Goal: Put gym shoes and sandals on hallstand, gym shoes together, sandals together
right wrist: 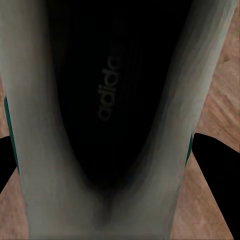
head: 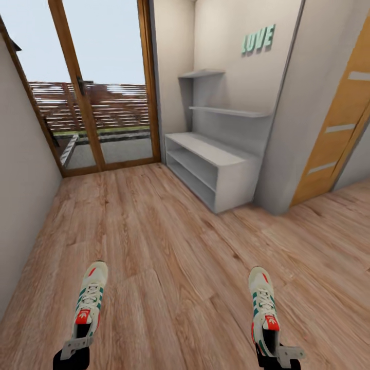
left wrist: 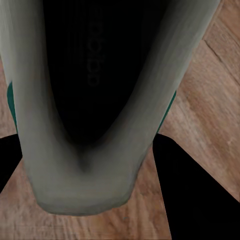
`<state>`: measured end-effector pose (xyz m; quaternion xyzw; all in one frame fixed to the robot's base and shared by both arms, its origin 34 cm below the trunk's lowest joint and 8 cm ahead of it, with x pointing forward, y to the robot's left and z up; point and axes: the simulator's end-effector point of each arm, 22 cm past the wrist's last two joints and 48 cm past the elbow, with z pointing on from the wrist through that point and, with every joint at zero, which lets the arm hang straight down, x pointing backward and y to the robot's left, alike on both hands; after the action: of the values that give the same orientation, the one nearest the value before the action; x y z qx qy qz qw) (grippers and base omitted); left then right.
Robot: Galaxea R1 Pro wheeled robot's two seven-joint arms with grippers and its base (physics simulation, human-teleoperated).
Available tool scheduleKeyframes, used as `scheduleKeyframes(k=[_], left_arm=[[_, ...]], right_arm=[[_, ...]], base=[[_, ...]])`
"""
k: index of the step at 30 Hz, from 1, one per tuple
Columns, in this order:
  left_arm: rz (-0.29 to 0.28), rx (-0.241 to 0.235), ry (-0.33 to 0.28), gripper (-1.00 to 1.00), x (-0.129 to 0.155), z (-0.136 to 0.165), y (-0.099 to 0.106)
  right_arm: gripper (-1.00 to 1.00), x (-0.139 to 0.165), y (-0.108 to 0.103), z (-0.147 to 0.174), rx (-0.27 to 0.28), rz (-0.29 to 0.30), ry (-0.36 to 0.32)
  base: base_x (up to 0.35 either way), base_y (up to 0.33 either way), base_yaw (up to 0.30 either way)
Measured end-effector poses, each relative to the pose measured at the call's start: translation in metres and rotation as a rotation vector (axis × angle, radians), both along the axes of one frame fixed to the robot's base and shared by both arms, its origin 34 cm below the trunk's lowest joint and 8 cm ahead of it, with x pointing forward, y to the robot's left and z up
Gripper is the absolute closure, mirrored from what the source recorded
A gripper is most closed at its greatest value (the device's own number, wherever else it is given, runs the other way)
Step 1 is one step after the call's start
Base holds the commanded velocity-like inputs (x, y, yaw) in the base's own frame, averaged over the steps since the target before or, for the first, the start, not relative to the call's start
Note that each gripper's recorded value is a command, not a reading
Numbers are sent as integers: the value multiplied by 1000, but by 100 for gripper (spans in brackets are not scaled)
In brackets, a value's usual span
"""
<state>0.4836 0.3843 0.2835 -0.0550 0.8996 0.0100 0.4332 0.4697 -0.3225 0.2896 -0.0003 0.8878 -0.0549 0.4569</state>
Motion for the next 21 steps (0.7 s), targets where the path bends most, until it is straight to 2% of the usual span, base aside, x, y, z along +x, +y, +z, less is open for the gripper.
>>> scheduleKeyframes(k=[3, 6, 21], left_arm=[[1, 0, 0, 100, 0, 0, 0], [1, -1, 0, 100, 0, 0, 0], [1, -1, 0, 100, 0, 0, 0]], right_arm=[[100, 0, 0, 0, 0, 0, -1], [100, 1, -1, 1, -1, 0, -3], [100, 0, -1, 0, -2, 3, 1]], base=[[332, 4, 271], [331, 15, 92], [331, 31, 10]])
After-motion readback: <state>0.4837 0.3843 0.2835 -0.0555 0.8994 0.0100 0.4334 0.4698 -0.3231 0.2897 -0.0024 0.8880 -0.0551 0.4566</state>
